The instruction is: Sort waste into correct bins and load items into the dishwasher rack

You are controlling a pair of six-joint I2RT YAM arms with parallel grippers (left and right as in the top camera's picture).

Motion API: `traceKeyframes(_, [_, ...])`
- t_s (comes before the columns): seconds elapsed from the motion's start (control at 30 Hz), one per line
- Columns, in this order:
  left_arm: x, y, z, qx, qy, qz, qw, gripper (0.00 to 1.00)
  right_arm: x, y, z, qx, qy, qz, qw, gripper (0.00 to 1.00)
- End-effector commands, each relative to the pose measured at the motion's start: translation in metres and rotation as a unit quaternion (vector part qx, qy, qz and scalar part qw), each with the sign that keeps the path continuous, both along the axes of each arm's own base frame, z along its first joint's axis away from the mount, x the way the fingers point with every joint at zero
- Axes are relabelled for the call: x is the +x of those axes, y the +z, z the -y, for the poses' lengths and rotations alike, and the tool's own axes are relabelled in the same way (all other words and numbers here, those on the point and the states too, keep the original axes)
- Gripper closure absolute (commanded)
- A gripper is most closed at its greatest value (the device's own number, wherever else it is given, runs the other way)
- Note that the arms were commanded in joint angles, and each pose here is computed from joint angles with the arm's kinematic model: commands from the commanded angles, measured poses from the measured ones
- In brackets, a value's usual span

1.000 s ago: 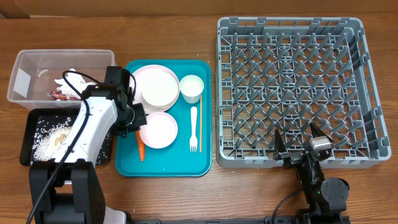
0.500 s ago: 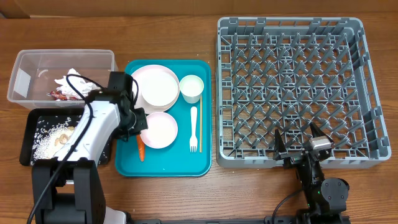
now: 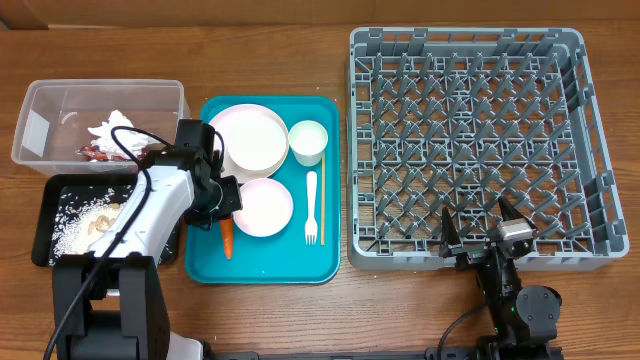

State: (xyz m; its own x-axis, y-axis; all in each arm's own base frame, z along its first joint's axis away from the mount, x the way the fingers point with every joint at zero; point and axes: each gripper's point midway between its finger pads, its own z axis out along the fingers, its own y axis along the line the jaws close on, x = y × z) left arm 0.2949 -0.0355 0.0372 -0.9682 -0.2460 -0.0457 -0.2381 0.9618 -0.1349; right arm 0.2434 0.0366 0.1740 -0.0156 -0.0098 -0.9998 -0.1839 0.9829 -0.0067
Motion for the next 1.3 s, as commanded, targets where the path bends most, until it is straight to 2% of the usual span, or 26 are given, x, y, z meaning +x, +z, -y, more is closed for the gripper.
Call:
traceKeyframes(0.0, [0.004, 0.002, -0.005, 0.024, -0.019, 0.006, 1.0, 0.79, 0.0, -0.003, -0.001, 0.001, 0.003, 0.0, 1.0, 0.0])
traceKeyframes(0.1, [0.004, 0.002, -0.008, 0.033, -0.027, 0.006, 0.999, 0.67, 0.0, -0.003, -0.001, 0.001, 0.003, 0.0, 1.0, 0.0])
traceKeyframes(0.3, [0.003, 0.001, -0.009, 0.034, -0.029, 0.005, 0.999, 0.57, 0.0, -0.003, -0.001, 0.001, 0.003, 0.0, 1.0, 0.0])
traceKeyframes(1.27, [-0.002, -0.027, -0.01, 0.036, -0.02, 0.021, 0.999, 0.58, 0.0, -0.003, -0.001, 0.001, 0.003, 0.0, 1.0, 0.0])
